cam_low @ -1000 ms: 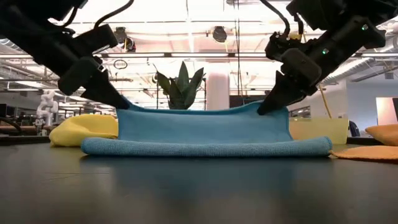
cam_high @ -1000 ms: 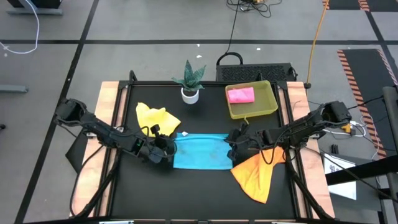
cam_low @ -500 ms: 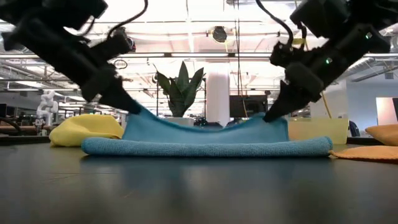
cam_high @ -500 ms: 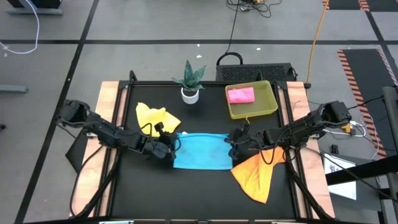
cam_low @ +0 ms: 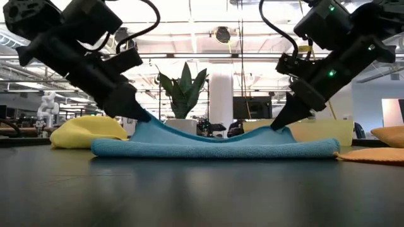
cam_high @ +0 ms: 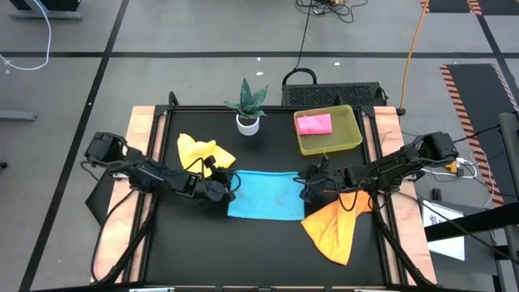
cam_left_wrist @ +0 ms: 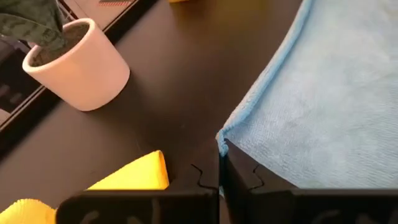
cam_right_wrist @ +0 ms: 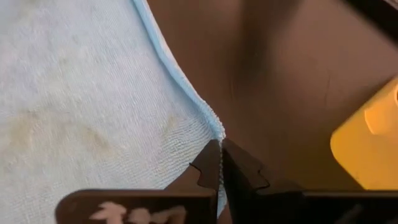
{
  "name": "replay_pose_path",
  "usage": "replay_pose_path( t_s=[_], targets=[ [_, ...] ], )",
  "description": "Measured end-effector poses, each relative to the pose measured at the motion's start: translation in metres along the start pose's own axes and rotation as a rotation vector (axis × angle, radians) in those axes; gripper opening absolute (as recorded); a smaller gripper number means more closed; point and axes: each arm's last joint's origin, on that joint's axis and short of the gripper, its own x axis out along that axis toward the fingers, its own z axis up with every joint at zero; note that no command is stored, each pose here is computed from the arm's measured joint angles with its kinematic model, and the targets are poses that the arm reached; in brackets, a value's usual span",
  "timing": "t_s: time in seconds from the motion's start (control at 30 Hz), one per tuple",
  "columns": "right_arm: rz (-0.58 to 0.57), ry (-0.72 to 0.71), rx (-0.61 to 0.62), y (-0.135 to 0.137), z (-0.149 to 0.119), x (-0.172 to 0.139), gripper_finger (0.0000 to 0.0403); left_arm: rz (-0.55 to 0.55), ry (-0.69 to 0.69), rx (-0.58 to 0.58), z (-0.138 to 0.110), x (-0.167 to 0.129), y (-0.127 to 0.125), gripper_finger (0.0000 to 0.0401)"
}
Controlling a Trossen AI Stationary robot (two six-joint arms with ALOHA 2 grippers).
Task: Fold microfiber towels
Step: Fold the blue microfiber cloth
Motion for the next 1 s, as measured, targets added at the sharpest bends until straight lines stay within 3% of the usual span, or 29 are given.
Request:
replay_pose_path(
  t_s=[0.23,0.4,0.57,0.7,0.77,0.83,0.93,1.0],
  targets=[
    [-0.017,-0.007,-0.008,-0.006,0.003,0.004,0.0009,-0.037,0.015,-0.024,0.001,0.001,0.001,0.0008],
    [-0.023,0.021,0.003,-0.012,-0.005,0.013,0.0056,-0.078,0.057,-0.028,-0.004,0.011,0.002,0.0007],
    [-0.090,-0.031,-0.024,-0.019,0.001,0.014,0.0113,-0.091,0.091,-0.024,-0.006,0.018,0.007,0.0068],
    [-0.202,-0.142,0.017,-0.022,0.013,0.001,0.0123,-0.033,0.090,-0.090,0.000,0.016,0.020,0.0123],
    [-0.160,-0.179,0.060,-0.022,0.019,-0.005,0.0119,-0.019,0.064,-0.152,0.006,0.013,0.025,0.0140],
    [-0.049,-0.167,0.074,-0.020,0.021,-0.010,0.0110,-0.040,0.035,-0.169,0.011,0.011,0.025,0.0148],
    [0.153,-0.113,0.090,-0.014,0.020,-0.010,0.0088,-0.140,0.024,-0.143,0.014,0.010,0.020,0.0151],
    [0.203,-0.071,0.084,-0.012,0.016,-0.007,0.0069,-0.209,0.020,-0.143,0.014,0.012,0.015,0.0151]
  ],
)
